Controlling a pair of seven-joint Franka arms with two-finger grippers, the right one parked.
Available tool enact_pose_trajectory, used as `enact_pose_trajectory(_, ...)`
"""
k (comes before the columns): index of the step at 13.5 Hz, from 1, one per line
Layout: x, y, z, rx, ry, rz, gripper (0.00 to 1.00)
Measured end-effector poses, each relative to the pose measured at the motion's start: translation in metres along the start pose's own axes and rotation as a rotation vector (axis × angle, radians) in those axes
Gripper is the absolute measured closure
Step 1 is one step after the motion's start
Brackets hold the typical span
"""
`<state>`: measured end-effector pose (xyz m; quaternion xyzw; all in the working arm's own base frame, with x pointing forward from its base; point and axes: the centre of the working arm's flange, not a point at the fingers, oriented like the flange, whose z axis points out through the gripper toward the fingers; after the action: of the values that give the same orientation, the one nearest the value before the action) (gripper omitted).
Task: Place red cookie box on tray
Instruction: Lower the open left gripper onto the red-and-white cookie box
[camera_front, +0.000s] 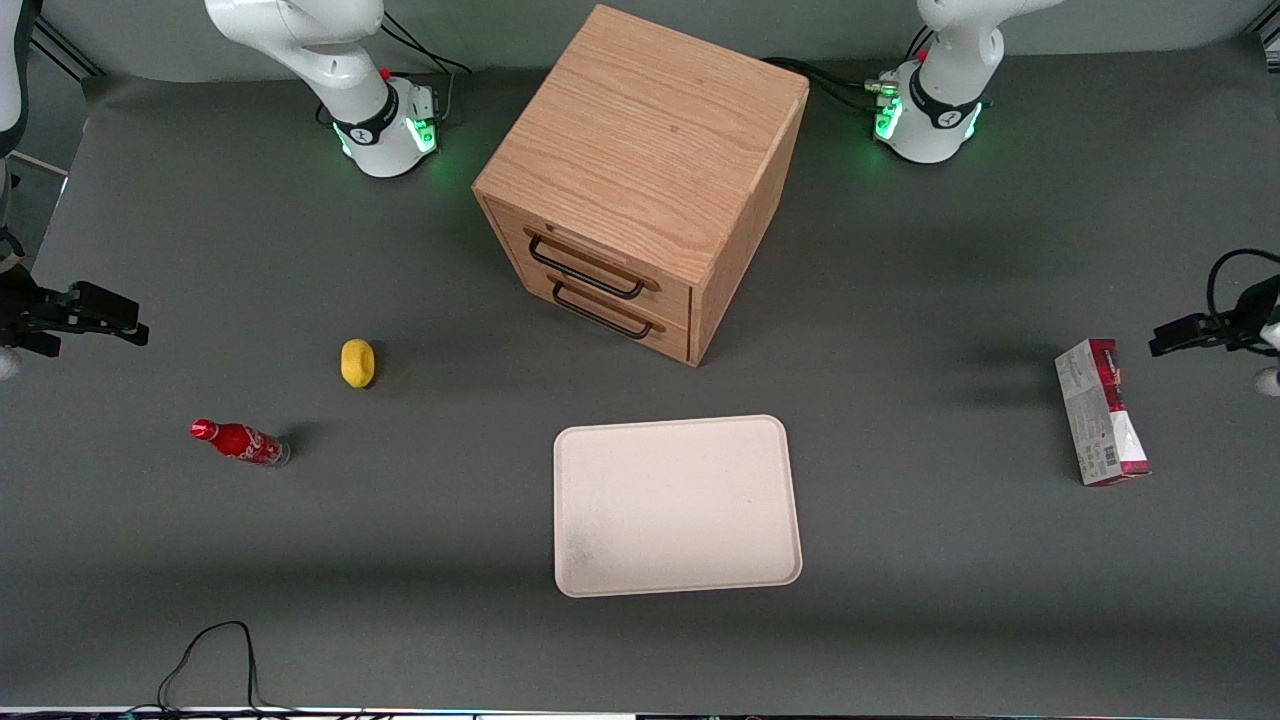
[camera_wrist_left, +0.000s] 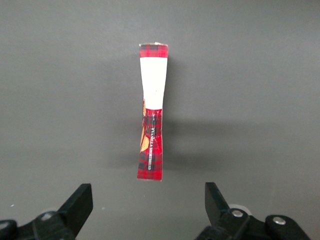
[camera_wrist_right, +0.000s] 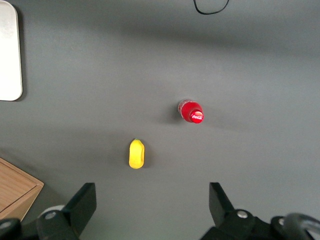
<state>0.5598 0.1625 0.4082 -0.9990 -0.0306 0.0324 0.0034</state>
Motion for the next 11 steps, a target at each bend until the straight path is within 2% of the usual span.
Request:
enact_pose_trajectory(6, 0.026, -0.002, 0.092, -0.005, -0.006, 0.027, 0.00)
enact_pose_trajectory(9, 0.025, 0.000, 0.125, -0.001, 0.021, 0.040, 0.00)
enact_pose_trajectory(11, 0.021, 0.001, 0.142, -0.003, 0.021, 0.041, 0.00)
